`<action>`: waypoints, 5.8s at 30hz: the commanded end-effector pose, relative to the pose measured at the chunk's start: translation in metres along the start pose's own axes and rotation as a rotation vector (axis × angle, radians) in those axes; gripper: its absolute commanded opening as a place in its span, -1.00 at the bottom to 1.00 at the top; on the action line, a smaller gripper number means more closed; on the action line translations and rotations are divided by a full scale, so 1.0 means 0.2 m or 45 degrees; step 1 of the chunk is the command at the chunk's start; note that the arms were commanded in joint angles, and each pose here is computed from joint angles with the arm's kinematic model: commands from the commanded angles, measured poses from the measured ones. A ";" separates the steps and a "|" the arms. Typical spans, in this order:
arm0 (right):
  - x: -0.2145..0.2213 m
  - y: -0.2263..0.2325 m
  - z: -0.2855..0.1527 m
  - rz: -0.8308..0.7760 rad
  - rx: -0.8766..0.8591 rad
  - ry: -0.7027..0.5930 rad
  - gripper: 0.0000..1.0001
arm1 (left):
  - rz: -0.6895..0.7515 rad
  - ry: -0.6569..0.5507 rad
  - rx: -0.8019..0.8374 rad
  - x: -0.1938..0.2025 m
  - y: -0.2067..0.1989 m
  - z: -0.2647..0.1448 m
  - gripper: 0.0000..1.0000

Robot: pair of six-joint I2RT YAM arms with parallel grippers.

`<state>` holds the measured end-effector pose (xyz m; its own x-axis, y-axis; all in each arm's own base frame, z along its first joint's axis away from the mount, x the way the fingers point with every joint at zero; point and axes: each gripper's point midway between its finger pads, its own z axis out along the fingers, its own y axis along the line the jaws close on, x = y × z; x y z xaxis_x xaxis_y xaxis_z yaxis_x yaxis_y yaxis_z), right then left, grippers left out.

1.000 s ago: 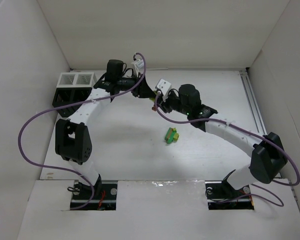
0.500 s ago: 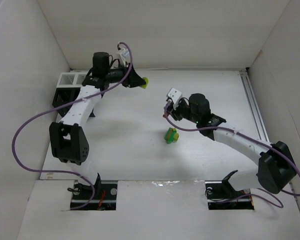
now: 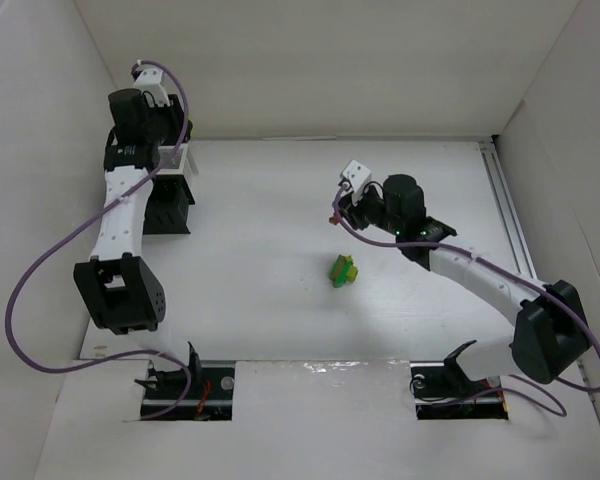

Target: Sort the legos into containers by color

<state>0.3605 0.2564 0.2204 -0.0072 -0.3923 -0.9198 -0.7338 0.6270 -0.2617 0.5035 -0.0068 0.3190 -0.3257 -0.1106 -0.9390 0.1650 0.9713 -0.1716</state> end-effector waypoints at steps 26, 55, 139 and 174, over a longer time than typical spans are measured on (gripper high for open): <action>-0.18 -0.15 0.03 0.058 0.058 -0.092 -1.00 | 0.030 0.129 -0.595 0.21 0.58 0.29 -0.76; -0.44 -0.40 0.15 1.013 -0.058 -0.243 -1.00 | 0.035 -0.042 0.680 0.07 -0.54 -0.17 0.28; -0.61 -0.65 0.29 2.112 0.502 -0.463 -1.00 | -0.220 -0.213 0.759 0.20 -1.43 0.00 0.28; -0.35 -0.83 0.22 1.975 0.646 -0.424 -1.00 | -0.123 -0.112 0.856 0.39 -1.42 -0.18 -0.89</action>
<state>0.5132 0.2116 0.3021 -0.2905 0.8980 -0.3305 0.1821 0.3910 0.9022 0.4163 -0.2879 0.2766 -0.3721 -0.2417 -0.8962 0.6260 0.6476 -0.4345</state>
